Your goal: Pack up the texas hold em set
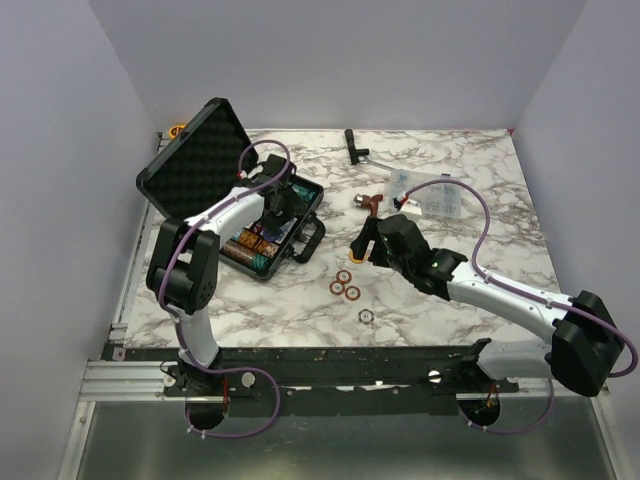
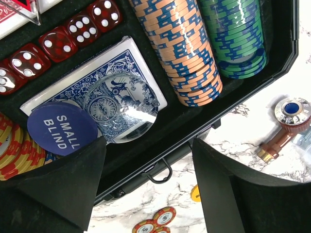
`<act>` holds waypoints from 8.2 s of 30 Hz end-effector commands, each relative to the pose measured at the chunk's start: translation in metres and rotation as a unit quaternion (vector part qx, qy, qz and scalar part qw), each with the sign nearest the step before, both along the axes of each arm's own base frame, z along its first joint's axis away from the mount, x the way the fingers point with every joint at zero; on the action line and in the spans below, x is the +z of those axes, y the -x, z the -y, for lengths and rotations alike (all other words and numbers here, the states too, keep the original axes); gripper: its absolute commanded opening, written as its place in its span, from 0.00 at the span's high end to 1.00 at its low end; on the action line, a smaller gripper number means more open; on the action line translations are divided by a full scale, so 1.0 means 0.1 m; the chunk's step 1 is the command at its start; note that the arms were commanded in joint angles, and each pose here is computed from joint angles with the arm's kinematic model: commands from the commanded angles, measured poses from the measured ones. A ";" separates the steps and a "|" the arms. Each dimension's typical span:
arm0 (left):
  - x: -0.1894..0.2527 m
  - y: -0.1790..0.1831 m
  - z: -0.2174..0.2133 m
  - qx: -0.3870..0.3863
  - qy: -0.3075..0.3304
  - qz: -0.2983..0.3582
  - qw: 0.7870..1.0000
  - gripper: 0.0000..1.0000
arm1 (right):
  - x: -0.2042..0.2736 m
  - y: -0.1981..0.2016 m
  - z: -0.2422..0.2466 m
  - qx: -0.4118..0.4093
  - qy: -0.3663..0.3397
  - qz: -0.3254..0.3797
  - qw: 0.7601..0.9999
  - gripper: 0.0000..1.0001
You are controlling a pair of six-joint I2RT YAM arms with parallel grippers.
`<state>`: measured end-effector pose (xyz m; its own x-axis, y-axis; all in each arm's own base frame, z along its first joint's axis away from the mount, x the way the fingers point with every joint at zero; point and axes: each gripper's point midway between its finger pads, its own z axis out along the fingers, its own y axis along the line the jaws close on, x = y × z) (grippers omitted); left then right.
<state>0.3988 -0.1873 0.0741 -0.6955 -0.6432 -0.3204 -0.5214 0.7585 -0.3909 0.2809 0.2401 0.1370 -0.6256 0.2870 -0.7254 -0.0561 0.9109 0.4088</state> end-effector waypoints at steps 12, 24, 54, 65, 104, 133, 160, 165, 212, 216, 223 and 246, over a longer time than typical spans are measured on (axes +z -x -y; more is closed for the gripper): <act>-0.17 -0.09 0.09 -0.022 -0.016 -0.037 0.999 0.27 | -0.11 0.05 0.08 -0.013 -0.002 -0.009 1.000 0.22; 0.51 0.00 0.07 -0.128 -0.034 0.060 0.989 0.15 | -0.18 0.09 0.11 -0.008 0.005 -0.015 1.000 0.22; 0.13 0.80 1.62 -0.480 -0.088 0.059 0.871 0.09 | -0.31 0.43 1.19 -0.161 -0.080 -0.026 0.983 0.13; -0.16 0.77 1.77 -0.509 -0.169 0.015 0.844 0.12 | -0.13 0.47 1.38 -0.176 -0.058 0.007 0.983 0.11; -0.41 0.82 1.81 -0.542 -0.195 -0.010 0.817 0.67 | -0.12 0.50 1.38 -0.175 -0.066 0.007 0.982 0.11; 0.40 0.52 -0.15 -0.350 -0.237 0.020 0.906 0.72 | -0.22 0.42 1.25 -0.156 -0.068 -0.001 0.985 0.11; 0.34 -0.07 -0.82 -0.241 -0.191 -0.002 0.952 0.36 | -0.29 0.34 1.04 -0.111 -0.062 -0.017 0.992 0.12; 0.28 -0.22 -1.01 -0.226 -0.191 -0.012 0.955 0.27 | -0.28 0.35 1.03 -0.105 -0.061 -0.015 0.992 0.11; -0.09 -0.40 -1.28 -0.145 -0.124 -0.095 0.977 0.37 | -0.29 0.35 0.96 -0.093 -0.073 -0.022 0.993 0.12; -0.10 -0.35 -1.29 -0.146 -0.124 -0.101 0.976 0.39 | -0.28 0.36 0.97 -0.094 -0.073 -0.020 0.993 0.12; -0.05 -0.27 -1.33 -0.157 -0.137 -0.079 0.975 0.38 | -0.29 0.36 0.97 -0.094 -0.071 -0.021 0.993 0.12; -0.16 -0.09 -1.56 -0.235 -0.205 -0.161 0.936 0.37 | -0.32 0.38 0.95 -0.091 -0.079 -0.023 0.992 0.12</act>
<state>0.4204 -0.0459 0.0651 -0.9468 -0.1631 -0.2773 -0.1722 0.9850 0.0085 0.2424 0.1434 0.1051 -0.5851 0.4979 -0.6402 0.1290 0.8365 0.5326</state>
